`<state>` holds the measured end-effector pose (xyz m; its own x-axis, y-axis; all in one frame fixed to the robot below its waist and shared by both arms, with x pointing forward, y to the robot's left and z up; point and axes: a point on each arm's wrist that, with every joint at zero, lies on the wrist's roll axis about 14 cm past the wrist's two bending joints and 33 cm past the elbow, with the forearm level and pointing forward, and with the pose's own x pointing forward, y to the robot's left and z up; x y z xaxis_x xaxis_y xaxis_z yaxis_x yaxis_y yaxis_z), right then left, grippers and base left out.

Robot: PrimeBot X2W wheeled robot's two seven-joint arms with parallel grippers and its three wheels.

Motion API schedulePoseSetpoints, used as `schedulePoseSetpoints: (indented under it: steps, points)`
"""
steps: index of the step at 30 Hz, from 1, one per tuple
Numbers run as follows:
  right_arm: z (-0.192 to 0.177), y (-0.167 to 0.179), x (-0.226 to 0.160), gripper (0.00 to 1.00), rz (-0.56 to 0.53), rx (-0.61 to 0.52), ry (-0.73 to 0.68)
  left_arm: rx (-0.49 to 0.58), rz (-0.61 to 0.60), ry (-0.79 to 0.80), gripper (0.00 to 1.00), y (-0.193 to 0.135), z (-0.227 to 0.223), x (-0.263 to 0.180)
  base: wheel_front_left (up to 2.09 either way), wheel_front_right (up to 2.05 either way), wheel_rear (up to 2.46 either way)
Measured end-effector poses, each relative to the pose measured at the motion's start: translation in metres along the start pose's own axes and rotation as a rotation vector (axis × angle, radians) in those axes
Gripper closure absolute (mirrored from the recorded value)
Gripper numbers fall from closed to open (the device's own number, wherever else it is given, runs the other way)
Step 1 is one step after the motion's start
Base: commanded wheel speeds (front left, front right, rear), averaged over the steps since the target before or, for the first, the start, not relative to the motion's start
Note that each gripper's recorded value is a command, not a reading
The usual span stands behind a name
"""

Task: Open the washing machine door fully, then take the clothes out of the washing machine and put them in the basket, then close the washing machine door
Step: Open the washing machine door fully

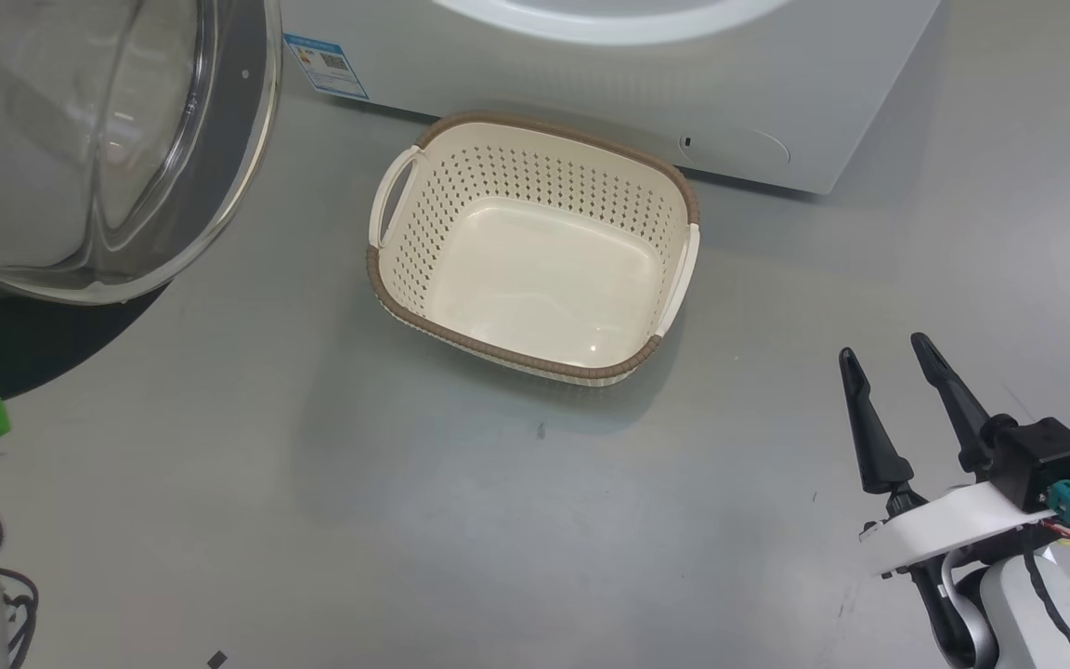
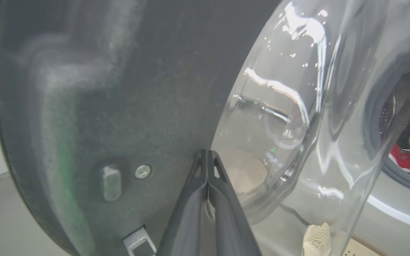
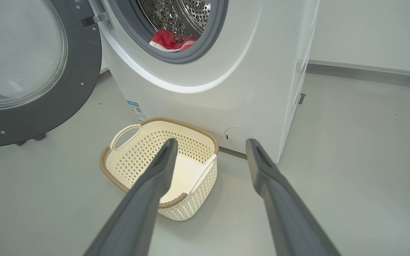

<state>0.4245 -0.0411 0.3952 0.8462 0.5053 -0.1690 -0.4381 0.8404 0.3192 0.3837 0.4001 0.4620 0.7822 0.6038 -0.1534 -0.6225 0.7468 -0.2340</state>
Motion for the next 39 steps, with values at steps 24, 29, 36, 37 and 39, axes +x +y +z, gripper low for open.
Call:
schedulePoseSetpoints:
  steps: [24, 29, 36, 37, 39]
  points:
    - [-0.016, -0.025, 0.012, 0.0, -0.008, -0.034, 0.054, -0.003, 0.15, -0.008, 1.0, 0.041, 0.003, 0.033, 0.0, 0.0, 0.0]
    - [-0.015, -0.026, 0.012, 0.0, -0.011, -0.037, 0.055, 0.0, 0.153, 0.002, 1.0, 0.042, -0.001, 0.033, 0.0, 0.0, 0.0]
    - [-0.005, -0.019, 0.011, 0.0, -0.012, -0.038, 0.025, 0.022, 0.106, 0.017, 1.0, 0.032, -0.004, 0.026, 0.0, 0.0, 0.0]
    - [-0.003, -0.018, 0.011, 0.0, -0.012, -0.039, 0.02, 0.026, 0.096, 0.018, 1.0, 0.029, -0.005, 0.025, 0.0, 0.0, 0.0]
    - [0.002, -0.016, 0.011, 0.0, -0.013, -0.037, 0.006, 0.052, 0.066, 0.018, 1.0, 0.023, -0.004, 0.023, 0.0, 0.0, 0.0]
